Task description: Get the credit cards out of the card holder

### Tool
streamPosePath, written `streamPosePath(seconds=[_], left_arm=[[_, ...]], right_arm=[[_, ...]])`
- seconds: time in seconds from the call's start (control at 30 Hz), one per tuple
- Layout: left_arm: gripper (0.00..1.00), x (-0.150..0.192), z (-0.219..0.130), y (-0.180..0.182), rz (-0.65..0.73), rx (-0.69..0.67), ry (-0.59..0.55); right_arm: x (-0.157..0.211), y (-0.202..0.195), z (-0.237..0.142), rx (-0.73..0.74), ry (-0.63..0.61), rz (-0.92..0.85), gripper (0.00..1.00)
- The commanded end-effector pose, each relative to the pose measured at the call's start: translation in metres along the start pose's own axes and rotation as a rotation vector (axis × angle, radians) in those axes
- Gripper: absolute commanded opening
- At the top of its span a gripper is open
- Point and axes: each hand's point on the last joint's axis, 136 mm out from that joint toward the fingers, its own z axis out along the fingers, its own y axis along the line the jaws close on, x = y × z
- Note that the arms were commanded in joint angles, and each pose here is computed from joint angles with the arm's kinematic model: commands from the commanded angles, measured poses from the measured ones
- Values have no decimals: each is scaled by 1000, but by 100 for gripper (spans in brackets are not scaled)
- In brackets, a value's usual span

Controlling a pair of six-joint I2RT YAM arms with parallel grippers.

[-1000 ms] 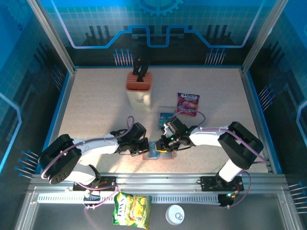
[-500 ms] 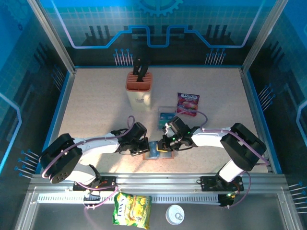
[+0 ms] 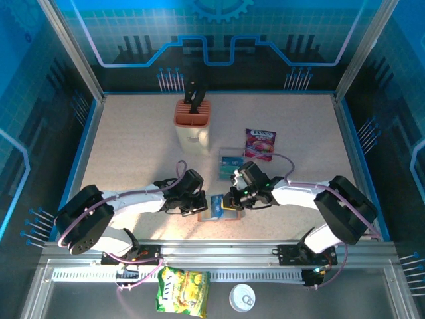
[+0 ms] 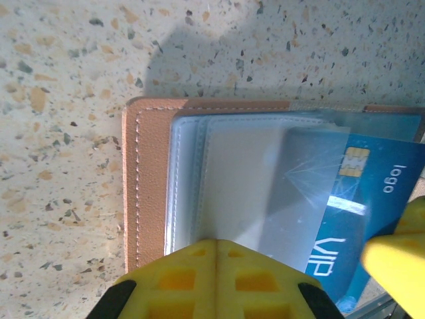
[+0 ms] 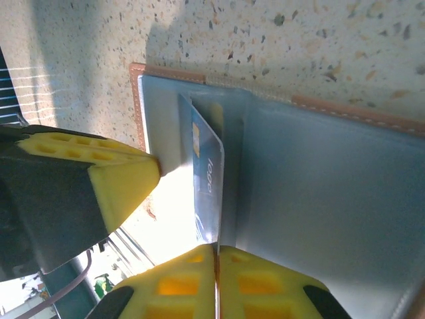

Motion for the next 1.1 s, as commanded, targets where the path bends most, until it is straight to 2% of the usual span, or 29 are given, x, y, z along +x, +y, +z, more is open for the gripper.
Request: streamPosePath(seconds=[0.0, 0.43, 0.6, 0.7, 0.93, 1.07], left_arm=[[2, 5, 2, 19, 3, -88, 13], [8, -5, -14, -5, 27, -15, -36], [12, -9, -24, -14, 45, 7, -57], [15, -11, -29, -17, 52, 21, -73], [21, -16, -38, -18, 62, 37, -120], [24, -17, -43, -16, 61, 43, -139]], right_arm=[[3, -11, -10, 44, -1, -3, 7], [-3, 9, -35, 32, -45, -97, 0], [-7, 15, -52, 70, -52, -172, 0], [-4, 23, -61, 92, -20, -317, 1], [-2, 20, -89, 295, 80, -747, 0], [-8, 13, -101, 393, 122, -912, 0]])
